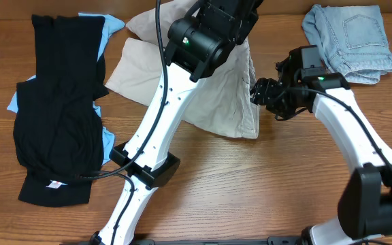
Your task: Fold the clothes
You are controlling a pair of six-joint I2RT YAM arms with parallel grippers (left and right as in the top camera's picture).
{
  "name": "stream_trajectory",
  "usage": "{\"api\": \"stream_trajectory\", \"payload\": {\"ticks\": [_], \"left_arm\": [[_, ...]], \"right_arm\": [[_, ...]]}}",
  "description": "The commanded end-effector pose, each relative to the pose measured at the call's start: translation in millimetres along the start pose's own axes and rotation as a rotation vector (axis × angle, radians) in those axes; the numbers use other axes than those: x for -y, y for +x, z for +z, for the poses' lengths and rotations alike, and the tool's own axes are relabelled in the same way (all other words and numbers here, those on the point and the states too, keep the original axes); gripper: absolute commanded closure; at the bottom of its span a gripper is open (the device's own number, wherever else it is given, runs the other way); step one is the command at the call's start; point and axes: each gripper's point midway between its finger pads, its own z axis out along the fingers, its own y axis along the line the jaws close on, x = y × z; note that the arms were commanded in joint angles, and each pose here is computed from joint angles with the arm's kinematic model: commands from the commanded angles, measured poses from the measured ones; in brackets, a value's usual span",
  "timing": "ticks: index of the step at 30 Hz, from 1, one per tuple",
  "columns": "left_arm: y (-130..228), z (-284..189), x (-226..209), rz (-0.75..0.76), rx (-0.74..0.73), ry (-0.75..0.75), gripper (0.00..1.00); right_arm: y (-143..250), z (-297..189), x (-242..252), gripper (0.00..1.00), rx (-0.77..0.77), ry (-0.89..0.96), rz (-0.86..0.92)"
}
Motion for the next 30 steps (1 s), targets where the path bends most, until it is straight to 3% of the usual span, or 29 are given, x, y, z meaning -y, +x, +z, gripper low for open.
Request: {"api": "stream_trajectory", "payload": {"ticks": [1, 11, 20, 23, 24, 25, 26, 30], "left_arm": [[-28, -38, -28, -0.063, 0.100, -0.067, 0.96], [-31, -41, -49, -0.086, 0.111, -0.100, 0.96], [-47, -50, -80, -0.137, 0.181, -0.256, 0.96], [-49, -51, -85, -0.138, 0.190, -0.273, 0.96], [-49, -51, -86, -0.139, 0.193, -0.279, 0.96], [-50, -52, -88, -0.139, 0.194, -0.289, 0.96], [-50, -54, -91, -0.138, 0.194, -0.301, 0.96], [-54, -71, -107, -0.155, 0.212, -0.341, 0.96]], "right_arm": [[-15, 4, 6, 0.24, 0.029, 0.020, 0.093], [-24, 9, 17, 0.24, 0.041, 0.026, 0.106], [35, 40, 17, 0.25, -0.134, 0.028, 0.102], [52, 48, 22, 0.42, -0.176, 0.045, 0.103], [56, 49, 24, 0.53, -0.184, 0.049, 0.105], [58, 50, 26, 0.82, -0.189, 0.053, 0.107], [58, 50, 27, 0.96, -0.189, 0.055, 0.107], [43, 40, 28, 0.96, -0.139, 0.041, 0.118]]}}
